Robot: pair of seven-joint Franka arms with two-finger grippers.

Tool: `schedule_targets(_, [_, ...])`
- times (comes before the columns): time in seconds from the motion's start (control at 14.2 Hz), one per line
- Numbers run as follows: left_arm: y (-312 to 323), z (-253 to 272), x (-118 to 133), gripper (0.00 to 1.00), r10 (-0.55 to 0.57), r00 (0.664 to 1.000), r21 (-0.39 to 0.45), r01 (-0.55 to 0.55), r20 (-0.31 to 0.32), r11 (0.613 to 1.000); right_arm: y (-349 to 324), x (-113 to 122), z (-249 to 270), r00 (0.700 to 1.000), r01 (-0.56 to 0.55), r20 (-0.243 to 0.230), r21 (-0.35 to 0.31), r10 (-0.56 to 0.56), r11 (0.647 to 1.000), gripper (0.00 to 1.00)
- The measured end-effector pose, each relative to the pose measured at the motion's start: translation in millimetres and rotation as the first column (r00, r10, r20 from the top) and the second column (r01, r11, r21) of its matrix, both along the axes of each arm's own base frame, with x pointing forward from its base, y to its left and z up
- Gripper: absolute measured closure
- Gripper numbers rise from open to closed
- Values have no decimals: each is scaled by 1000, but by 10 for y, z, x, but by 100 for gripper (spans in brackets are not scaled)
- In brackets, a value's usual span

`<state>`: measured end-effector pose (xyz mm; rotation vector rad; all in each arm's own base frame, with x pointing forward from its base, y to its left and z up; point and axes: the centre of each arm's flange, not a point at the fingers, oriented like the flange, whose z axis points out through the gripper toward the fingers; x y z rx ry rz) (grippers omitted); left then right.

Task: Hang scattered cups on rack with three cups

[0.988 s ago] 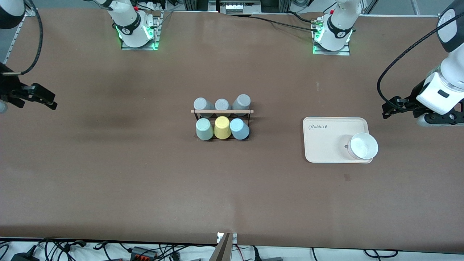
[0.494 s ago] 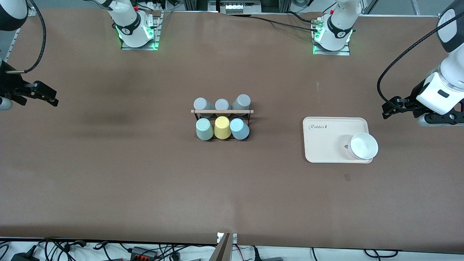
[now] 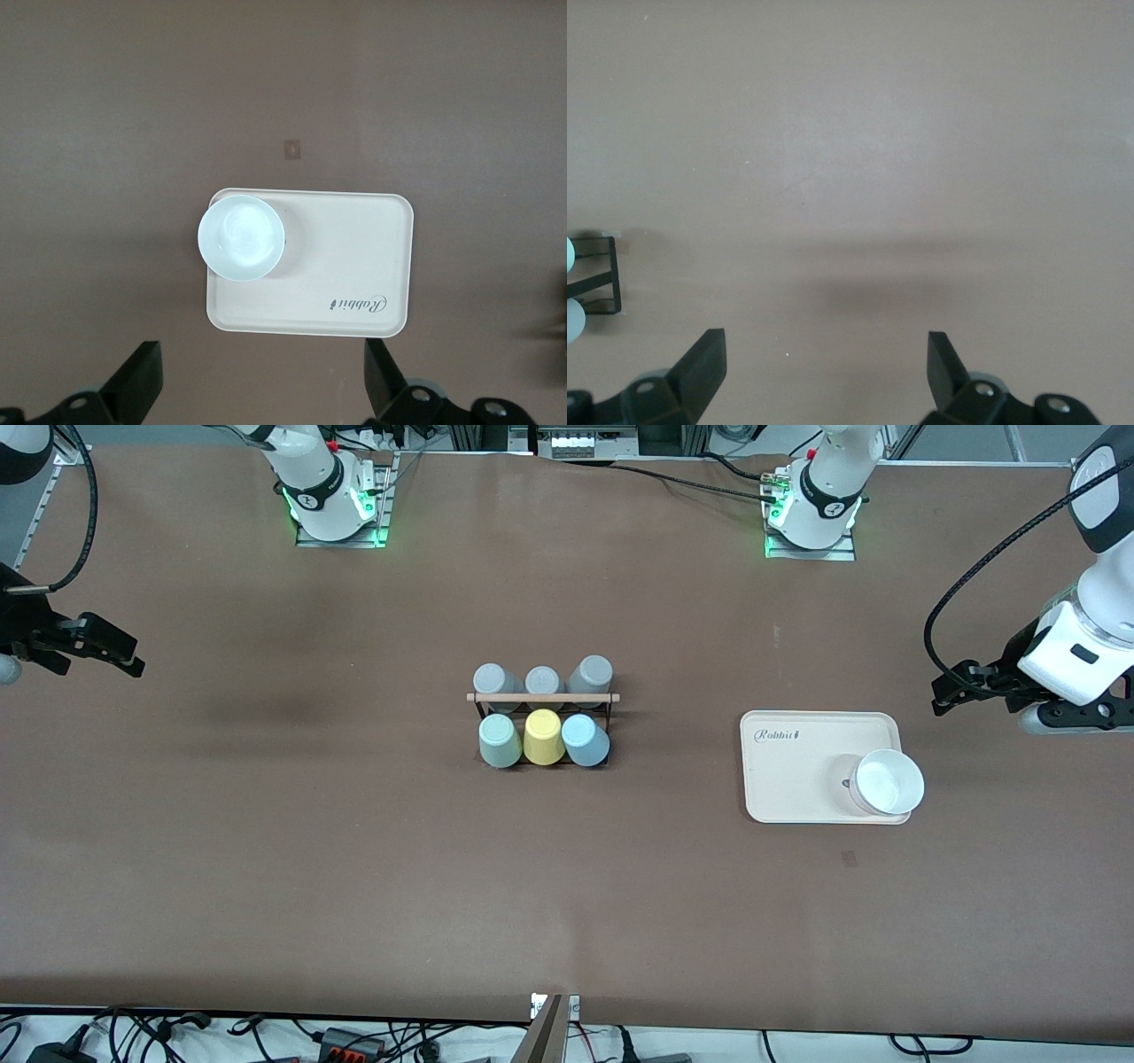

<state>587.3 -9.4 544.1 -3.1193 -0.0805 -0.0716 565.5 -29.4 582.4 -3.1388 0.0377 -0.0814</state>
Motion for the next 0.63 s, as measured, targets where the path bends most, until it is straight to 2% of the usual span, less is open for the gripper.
schedule_targets(0.14, [0,0,0,0,0,1000,0,0,0,1000,34,-1,-2,1000,-11,-3,-18,11,1000,0])
schedule_targets(0.63, [1,0,0,0,0,1000,0,0,0,1000,103,0,-1,1000,-24,-4,-19,24,1000,0])
